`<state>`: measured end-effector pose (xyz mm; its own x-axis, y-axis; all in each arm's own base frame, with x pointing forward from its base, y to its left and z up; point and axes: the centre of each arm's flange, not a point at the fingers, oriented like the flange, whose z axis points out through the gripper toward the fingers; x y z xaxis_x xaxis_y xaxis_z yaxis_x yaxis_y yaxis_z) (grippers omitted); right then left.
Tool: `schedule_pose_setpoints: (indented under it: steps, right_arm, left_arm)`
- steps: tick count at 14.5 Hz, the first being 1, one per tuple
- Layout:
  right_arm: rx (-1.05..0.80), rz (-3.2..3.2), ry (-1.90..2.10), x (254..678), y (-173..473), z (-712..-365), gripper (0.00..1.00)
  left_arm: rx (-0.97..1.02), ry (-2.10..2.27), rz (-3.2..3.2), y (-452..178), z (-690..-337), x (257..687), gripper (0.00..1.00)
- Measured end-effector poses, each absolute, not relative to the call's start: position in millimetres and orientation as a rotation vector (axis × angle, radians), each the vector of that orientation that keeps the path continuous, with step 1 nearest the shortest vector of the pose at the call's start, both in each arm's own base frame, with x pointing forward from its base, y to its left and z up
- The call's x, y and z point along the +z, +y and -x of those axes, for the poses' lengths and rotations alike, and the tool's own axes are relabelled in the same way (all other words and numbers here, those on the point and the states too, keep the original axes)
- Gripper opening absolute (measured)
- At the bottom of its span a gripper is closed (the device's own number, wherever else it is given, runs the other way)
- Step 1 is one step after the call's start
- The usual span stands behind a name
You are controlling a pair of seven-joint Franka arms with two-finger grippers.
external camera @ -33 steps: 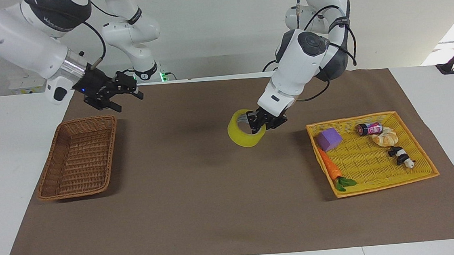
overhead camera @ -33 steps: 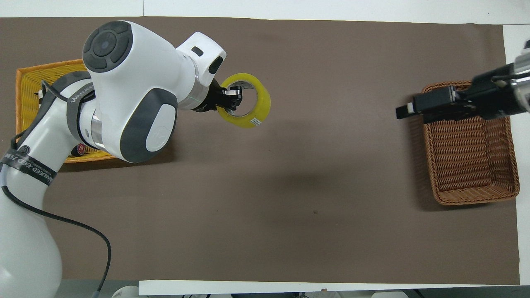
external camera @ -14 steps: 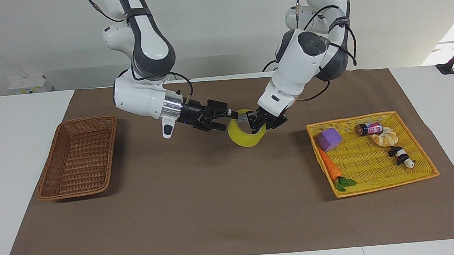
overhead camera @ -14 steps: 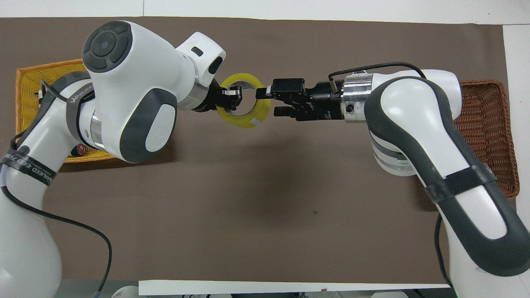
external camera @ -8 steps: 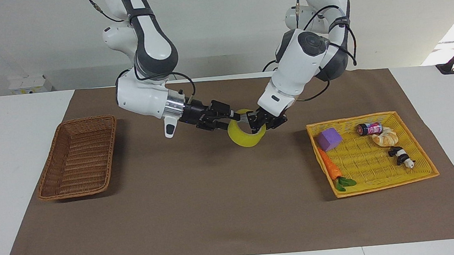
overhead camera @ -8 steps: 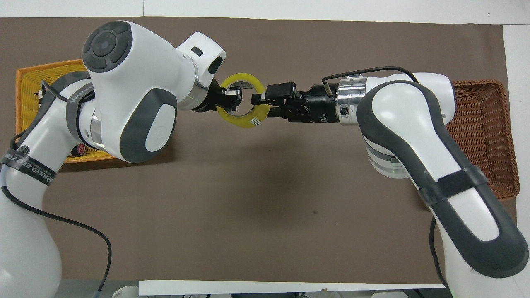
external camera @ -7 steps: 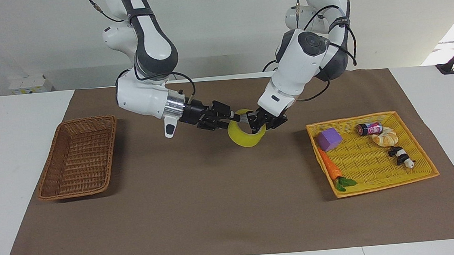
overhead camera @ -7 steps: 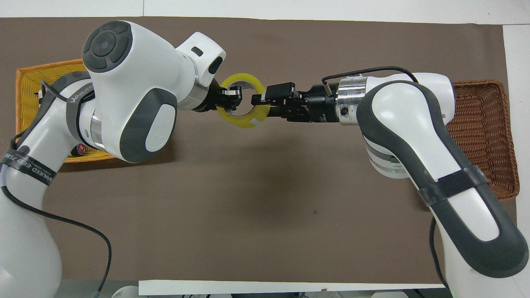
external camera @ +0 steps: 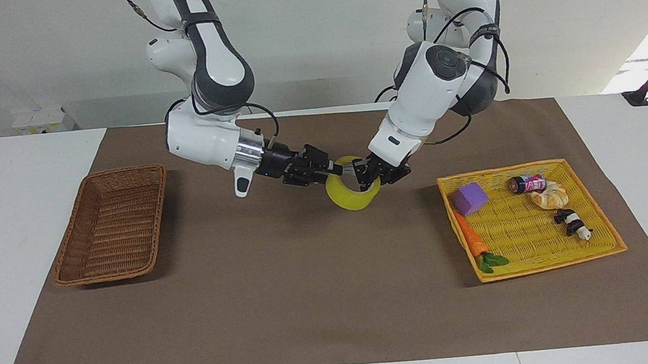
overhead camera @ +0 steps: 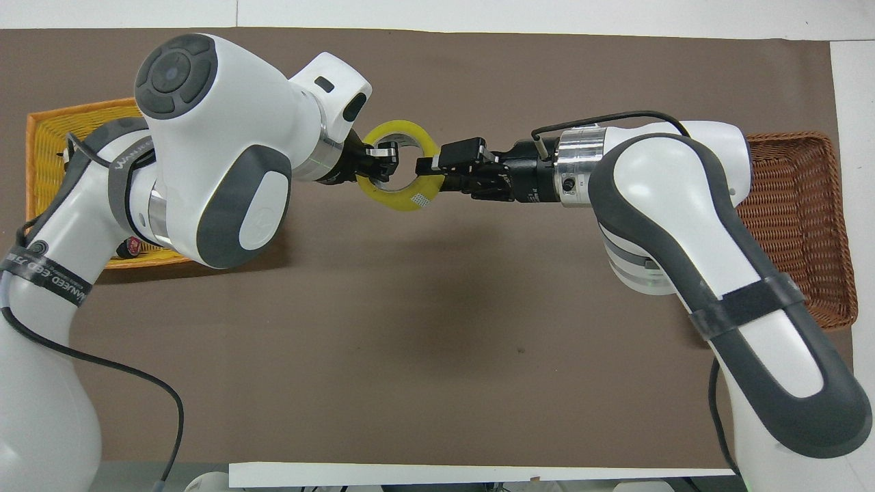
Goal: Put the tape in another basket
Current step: 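Grasp the tape with the right gripper while the left gripper releases it, then carry the tape with the right gripper over the brown basket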
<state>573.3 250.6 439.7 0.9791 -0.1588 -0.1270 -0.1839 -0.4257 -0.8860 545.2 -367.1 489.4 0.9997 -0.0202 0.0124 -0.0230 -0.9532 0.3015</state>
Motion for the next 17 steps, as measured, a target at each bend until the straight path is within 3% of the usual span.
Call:
schedule_pose_setpoints:
  steps: [1, 2, 5, 8, 10, 12, 14, 17]
  right_arm:
    - [0.029, 2.019, 0.243, 439.7, 250.6, -573.3, 0.54]
    - [0.028, 2.019, 0.244, 439.3, 249.9, -573.5, 0.54]
    - [0.025, 2.018, 0.252, 438.9, 245.8, -575.2, 0.54]
    - [0.024, 2.018, 0.254, 438.9, 244.9, -575.5, 0.54]
    - [0.021, 2.023, 0.253, 438.8, 242.8, -576.3, 0.54]
    - [0.013, 2.058, 0.252, 436.8, 218.0, -583.9, 0.54]
    - [0.026, 2.107, 0.250, 434.8, 150.4, -597.6, 0.54]
    - [0.040, 2.151, 0.200, 430.4, -1.5, -595.9, 0.54]
  left_arm:
    - [0.013, -0.031, -2.835, -367.2, -545.1, 489.4, 0.23]
    - [0.015, -0.032, -2.834, -367.3, -545.0, 490.2, 0.31]
    - [0.056, -0.030, -2.819, -363.7, -546.6, 513.3, 0.63]
    - [0.055, 0.018, -2.836, -314.2, -551.6, 581.6, 0.97]
    - [0.077, 0.070, -2.852, -238.2, -560.0, 627.0, 1.00]
    - [0.070, 0.143, -2.885, -158.2, -567.8, 642.2, 1.00]
    - [0.076, 0.157, -2.954, -87.5, -578.9, 637.4, 1.00]
    - [0.079, 0.185, -3.037, 5.2, -586.6, 624.0, 1.00]
